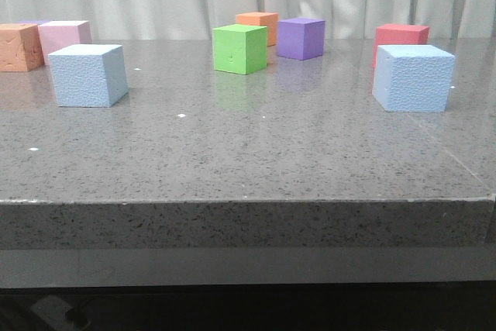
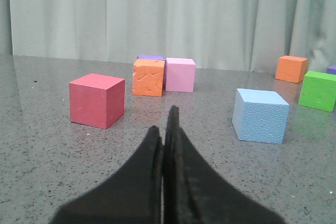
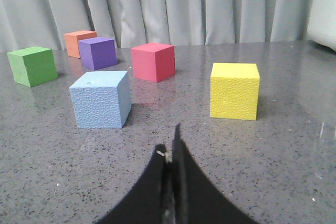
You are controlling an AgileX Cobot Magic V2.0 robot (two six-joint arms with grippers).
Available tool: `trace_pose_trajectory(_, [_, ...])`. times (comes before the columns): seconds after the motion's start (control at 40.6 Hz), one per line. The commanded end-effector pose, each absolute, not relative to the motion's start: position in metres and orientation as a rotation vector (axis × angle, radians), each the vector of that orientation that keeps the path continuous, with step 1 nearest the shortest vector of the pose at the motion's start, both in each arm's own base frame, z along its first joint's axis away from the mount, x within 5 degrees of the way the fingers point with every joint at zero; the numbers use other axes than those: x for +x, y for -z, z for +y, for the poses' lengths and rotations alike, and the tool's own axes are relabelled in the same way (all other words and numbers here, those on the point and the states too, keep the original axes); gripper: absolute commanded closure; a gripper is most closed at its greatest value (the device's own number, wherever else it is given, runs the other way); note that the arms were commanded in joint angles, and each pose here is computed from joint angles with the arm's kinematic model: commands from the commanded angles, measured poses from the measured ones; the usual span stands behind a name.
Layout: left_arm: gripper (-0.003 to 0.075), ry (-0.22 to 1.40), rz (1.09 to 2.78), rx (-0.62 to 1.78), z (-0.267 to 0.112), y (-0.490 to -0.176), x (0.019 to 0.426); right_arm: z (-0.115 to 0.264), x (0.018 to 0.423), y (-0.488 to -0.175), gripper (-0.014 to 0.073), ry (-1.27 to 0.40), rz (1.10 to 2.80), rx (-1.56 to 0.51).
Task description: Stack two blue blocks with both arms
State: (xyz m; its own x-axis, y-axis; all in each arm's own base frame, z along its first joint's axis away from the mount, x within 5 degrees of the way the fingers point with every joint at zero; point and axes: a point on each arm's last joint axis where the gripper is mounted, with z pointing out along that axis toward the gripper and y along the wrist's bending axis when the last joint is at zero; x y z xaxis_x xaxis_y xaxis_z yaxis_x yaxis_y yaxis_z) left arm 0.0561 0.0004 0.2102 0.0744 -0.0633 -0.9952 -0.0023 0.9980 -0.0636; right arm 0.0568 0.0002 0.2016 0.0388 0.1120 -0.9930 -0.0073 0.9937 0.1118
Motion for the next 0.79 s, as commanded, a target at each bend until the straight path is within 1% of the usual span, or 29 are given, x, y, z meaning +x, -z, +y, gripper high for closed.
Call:
trace_pose_trajectory(0.0, [0.0741,0.058,1.405,-0.057,0.0005,-0.2173,0.0538,-0.0004,0.0541,-0.2129,0.0713,-0.075,1.415,0.074])
trace_pose_trajectory(0.64, [0.0741,0.058,1.398,-0.057,0.0005,-0.2179,0.0537,-0.0004,0.0541,-0.2129,0.0713,-0.075,1.415,0.074])
trace_pose_trajectory(0.763, [0.0741,0.057,1.38,-0.057,0.0006,-0.22,0.0533,-0.0005,0.0537,-0.2154,0.0713,-0.075,1.386,0.073])
